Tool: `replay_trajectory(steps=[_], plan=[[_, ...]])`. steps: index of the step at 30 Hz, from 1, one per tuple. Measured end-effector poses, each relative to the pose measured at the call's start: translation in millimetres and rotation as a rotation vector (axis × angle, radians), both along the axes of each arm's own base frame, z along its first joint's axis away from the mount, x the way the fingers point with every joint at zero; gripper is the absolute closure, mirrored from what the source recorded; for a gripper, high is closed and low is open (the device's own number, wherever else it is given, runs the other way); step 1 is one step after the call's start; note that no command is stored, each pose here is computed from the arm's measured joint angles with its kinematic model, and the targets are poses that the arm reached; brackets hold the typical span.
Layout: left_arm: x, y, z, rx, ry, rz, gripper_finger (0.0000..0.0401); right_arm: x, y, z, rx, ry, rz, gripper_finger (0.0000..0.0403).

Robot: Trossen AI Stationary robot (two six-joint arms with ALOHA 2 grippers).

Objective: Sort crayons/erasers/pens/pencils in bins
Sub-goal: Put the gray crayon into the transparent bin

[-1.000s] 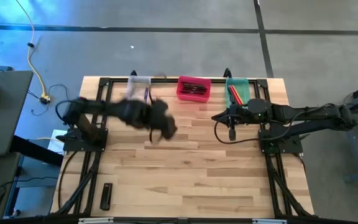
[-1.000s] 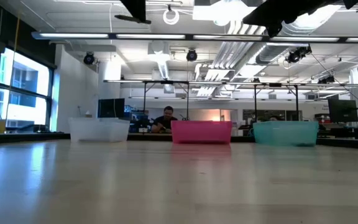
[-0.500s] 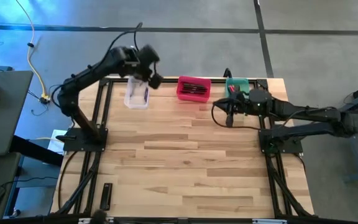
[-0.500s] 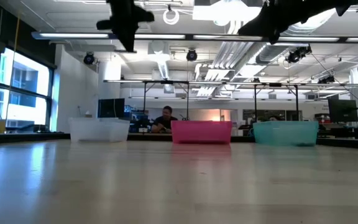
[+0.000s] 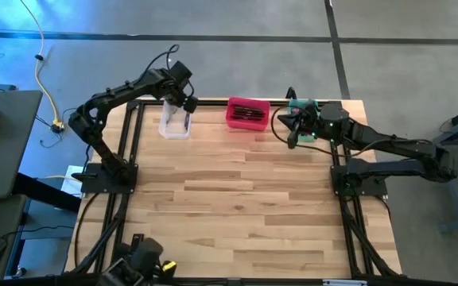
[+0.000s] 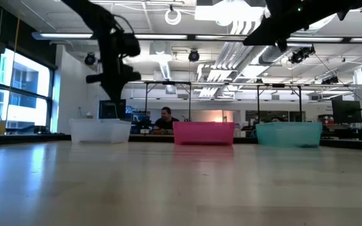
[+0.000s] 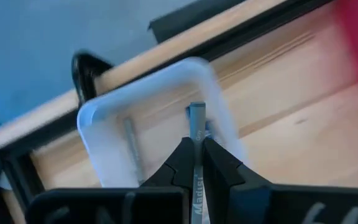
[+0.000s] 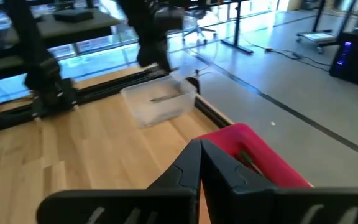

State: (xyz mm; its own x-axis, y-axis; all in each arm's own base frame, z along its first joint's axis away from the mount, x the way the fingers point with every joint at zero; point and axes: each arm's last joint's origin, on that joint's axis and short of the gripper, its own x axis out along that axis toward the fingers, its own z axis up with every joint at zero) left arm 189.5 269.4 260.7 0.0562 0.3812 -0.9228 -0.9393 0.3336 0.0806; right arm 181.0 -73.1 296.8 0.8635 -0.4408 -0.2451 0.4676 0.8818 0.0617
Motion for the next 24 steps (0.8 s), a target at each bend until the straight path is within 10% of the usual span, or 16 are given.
replay_trajectory(steps=[24], plan=[[-44.2, 14.9, -103.0, -0.015, -0.165, 0.141, 0.04, -4.2, -12.6, 7.8, -0.015, -0.089, -0.167, 0.0403]])
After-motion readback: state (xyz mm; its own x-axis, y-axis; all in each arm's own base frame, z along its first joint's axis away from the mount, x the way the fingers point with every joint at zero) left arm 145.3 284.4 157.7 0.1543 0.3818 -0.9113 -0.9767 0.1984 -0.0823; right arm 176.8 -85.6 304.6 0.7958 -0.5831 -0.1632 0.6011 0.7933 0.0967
